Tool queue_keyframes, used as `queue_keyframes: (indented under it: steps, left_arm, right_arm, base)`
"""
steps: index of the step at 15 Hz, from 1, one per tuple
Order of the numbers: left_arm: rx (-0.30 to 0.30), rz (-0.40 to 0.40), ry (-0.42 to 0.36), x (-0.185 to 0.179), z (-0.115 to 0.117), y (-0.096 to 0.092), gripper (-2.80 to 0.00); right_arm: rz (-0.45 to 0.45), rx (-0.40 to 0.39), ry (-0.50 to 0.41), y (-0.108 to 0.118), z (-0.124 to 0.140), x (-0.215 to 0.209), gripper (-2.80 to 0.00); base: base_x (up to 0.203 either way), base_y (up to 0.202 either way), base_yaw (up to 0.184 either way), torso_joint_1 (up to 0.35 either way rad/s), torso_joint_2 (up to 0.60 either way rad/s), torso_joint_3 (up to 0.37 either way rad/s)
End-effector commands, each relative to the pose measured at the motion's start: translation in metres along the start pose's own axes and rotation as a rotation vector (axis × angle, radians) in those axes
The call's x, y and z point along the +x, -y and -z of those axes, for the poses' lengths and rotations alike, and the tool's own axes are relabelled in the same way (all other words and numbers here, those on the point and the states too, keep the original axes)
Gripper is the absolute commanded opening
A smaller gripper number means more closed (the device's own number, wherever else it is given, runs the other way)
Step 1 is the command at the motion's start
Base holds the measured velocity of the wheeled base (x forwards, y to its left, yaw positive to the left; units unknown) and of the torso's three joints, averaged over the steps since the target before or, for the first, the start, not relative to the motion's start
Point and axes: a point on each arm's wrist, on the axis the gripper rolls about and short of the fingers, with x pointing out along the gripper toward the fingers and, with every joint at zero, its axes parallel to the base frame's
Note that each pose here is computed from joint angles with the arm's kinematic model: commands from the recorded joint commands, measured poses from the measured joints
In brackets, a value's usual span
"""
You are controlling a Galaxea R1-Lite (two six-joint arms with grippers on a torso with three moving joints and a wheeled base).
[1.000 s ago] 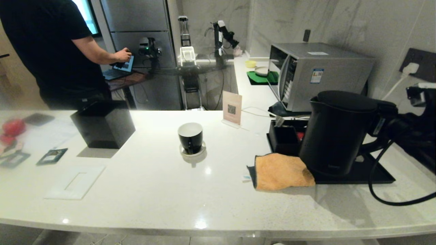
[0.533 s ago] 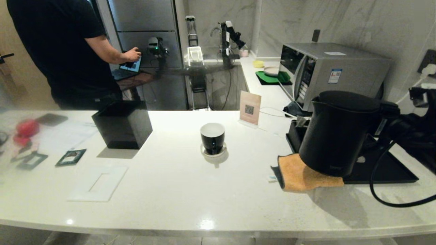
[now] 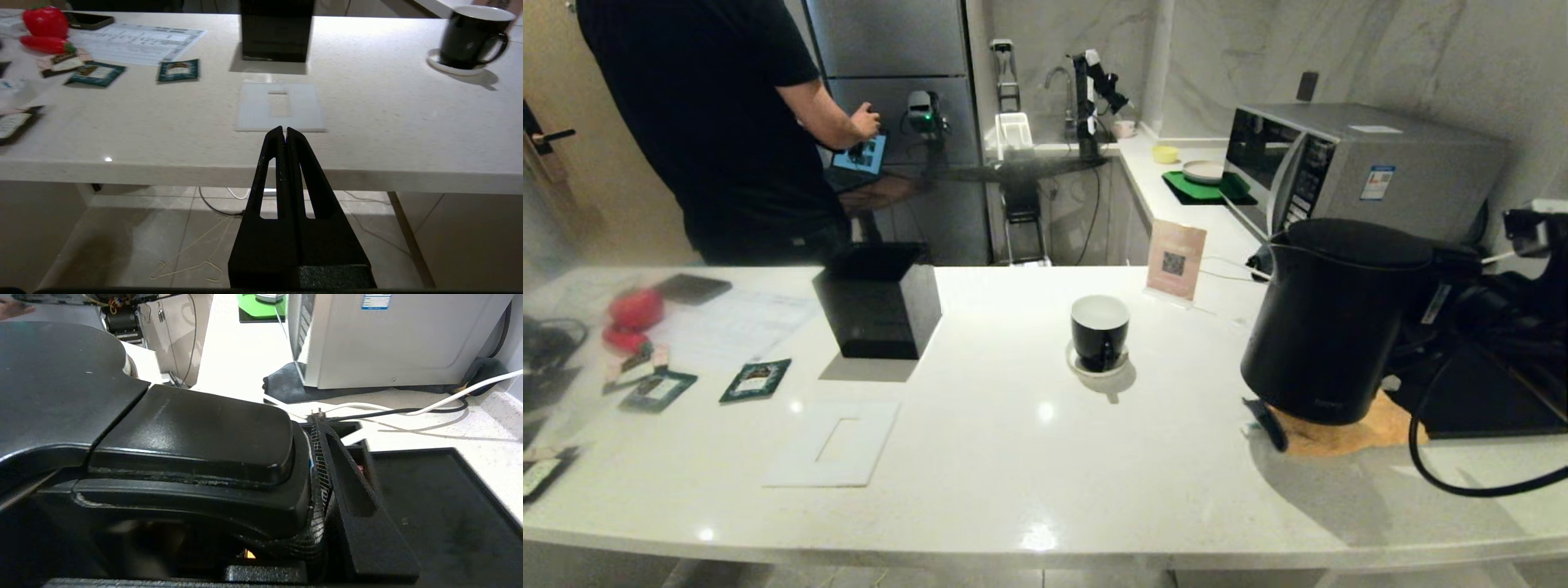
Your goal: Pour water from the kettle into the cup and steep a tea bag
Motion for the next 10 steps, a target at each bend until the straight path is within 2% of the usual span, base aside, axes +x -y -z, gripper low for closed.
queue_keyframes:
  steps: [1,6,10]
  left_arm:
    - [-0.001,-0.001,-0.001,0.0001,-0.0001,0.0,-2.8]
    - [-0.002,-0.001,-0.003,0.0001,0.0001,0.0,-2.8]
    - [-0.003,-0.001,-0.003,0.0001,0.0001,0.0,-2.8]
  right_arm:
    - [-0.002,0.001,0.005,-0.0004,-0.0008,-0.0005,-2.8]
    - [-0.002,0.001,0.002,-0.0003,-0.0016,-0.0021,-2.8]
    - [-0.002,0.001,0.004,-0.0003,-0.002,-0.0019,-2.8]
  base:
    - [0.0,0.194,-0.003,0.001,0.0,0.001]
    - [0.0,0.186,-0.002,0.002,0.0,0.001]
    - [0.0,0.024,0.0,0.001,0.0,0.0]
